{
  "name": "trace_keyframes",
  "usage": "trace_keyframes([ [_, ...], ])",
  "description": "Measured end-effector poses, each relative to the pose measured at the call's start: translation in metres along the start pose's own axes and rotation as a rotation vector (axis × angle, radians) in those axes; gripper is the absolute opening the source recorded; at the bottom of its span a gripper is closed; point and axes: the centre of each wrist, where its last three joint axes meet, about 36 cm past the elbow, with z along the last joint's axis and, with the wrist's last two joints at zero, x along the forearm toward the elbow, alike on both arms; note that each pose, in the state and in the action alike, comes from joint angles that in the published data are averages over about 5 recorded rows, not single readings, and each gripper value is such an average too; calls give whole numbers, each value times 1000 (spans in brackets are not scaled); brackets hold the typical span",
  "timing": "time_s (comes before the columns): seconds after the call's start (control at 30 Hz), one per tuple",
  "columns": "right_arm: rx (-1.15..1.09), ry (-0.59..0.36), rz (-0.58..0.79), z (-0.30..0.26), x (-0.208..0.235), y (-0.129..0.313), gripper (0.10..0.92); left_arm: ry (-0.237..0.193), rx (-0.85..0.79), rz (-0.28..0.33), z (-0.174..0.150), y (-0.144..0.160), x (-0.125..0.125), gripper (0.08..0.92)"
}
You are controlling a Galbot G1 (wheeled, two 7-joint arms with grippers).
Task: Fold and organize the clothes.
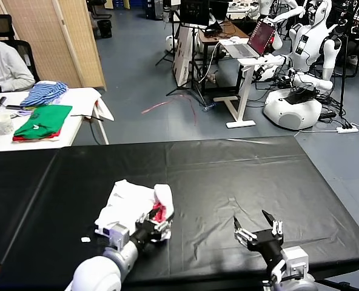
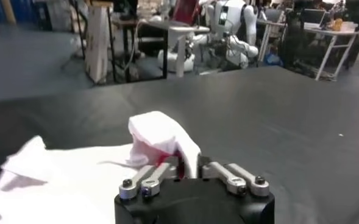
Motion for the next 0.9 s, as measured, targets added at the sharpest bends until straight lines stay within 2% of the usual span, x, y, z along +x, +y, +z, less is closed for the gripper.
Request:
trace_keyframes([
  [0.07,0,-1,0,0,0,0,907,42,2,29,0,-4,3,871],
  [0.13,0,-7,-4,0,0,0,907,68,19,68,-1,-7,7,896],
  [0.2,1,-24,-17,0,-1,0,907,59,51,104,-4,-9,12,905],
  [0.3,10,-61,-53,1,-3,2,907,-3,79,119,-10,-8,22,906],
  [0.4,37,-96,-101,5,-6,5,907,-63,22,59,-16,-2,32,907],
  [0.47,65,-117,-142,9,-9,9,907,-71,-63,-8,-19,3,39,907],
  [0.53,93,-134,-187,13,-12,16,907,-47,-167,-83,-20,9,47,907],
  [0.6,126,-151,-231,17,-15,23,907,-4,-261,-149,-21,13,56,907],
  [0.7,186,-164,-286,25,-22,35,907,40,-364,-214,-20,16,67,907],
  [0.9,268,-139,-363,44,-37,55,907,60,-458,-313,-19,23,79,907],
])
